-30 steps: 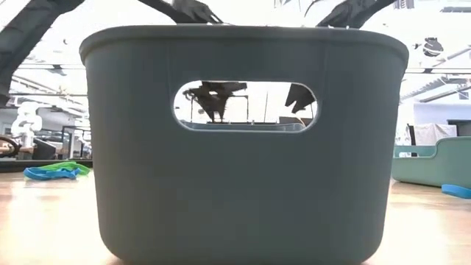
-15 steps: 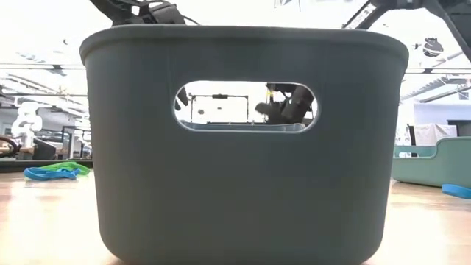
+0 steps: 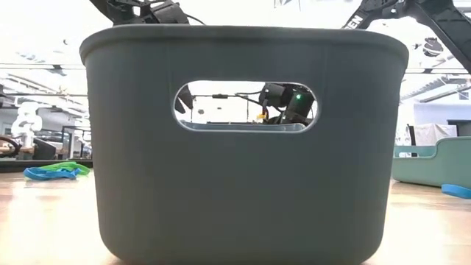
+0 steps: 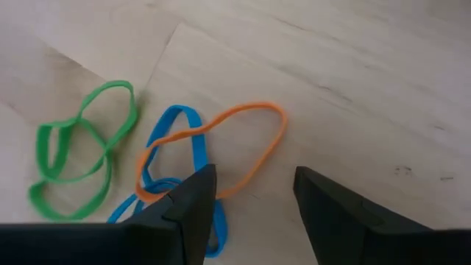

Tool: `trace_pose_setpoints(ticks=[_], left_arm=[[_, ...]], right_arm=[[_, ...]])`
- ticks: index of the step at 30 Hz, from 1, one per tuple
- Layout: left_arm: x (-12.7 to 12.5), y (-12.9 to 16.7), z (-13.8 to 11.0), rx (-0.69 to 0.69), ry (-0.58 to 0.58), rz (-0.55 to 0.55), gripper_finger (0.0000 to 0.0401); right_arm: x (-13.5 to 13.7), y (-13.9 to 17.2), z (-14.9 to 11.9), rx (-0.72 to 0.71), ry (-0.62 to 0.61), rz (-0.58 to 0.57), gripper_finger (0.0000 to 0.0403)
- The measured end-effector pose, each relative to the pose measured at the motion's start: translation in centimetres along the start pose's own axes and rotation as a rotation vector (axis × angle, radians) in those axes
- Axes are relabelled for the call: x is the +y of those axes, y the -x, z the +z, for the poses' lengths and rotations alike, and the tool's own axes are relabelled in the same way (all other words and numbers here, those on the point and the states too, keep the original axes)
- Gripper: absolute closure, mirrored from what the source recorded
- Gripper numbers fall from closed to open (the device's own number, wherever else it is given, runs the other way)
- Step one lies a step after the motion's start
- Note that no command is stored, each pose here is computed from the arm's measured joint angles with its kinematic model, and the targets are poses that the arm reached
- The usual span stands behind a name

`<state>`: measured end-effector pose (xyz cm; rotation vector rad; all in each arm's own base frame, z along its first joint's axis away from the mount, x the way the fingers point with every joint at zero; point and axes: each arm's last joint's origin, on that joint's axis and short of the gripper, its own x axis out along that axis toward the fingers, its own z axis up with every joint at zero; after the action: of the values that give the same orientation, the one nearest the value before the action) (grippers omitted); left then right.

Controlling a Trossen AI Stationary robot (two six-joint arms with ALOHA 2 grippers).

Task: Sort rubber bands into baskets
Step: Put the orange rubber band into the orange bin

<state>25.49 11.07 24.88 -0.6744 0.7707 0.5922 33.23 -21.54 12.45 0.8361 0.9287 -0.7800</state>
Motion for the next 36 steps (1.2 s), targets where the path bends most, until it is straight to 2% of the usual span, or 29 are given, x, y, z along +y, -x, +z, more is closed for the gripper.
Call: trace_pose_setpoints(ticks=[5, 12, 15, 18, 24, 27, 31, 36], left_arm=[[-0.3, 0.0, -0.2, 0.007, -0.023, -0.009, 0.0276], [-0.7, 0.0, -0.5, 0.018, -0.064, -0.019, 0.0276], [-0.9, 0.0, -0.6, 0.021, -0.07, -0.024, 0.0276], [-1.0, 0.1, -0.7, 0.049, -0.115, -0.082, 0.0276], [-1.5, 0.2, -0.5, 0.039, -0.169, -0.191, 0.0276], [-1.8, -0.2, -0.2, -0.012, -0.114, -0.314, 0.0276], [-1.9, -1.2, 0.0, -0.038, 0.047, -0.491, 0.0276], [-2.0, -2.4, 0.2, -0.053, 0.218, -0.544, 0.0276]], right_arm=[[1.2, -0.9, -1.3, -0.019, 0.063, -0.095, 0.0267], [2.2, -1.1, -1.9, -0.02, 0.084, -0.076, 0.039], [2.2, -0.4, -1.6, -0.036, 0.067, -0.057, 0.0395], [2.3, 0.9, -1.2, -0.042, 0.056, -0.015, 0.0401], [3.5, 6.3, 0.1, -0.17, 0.062, 0.08, 0.0402], [4.4, 8.8, -0.1, -0.216, 0.083, 0.112, 0.0402], [5.7, 12.3, -0.7, -0.278, 0.129, 0.178, 0.0402], [7.4, 15.2, -2.3, -0.314, 0.178, 0.238, 0.0403]])
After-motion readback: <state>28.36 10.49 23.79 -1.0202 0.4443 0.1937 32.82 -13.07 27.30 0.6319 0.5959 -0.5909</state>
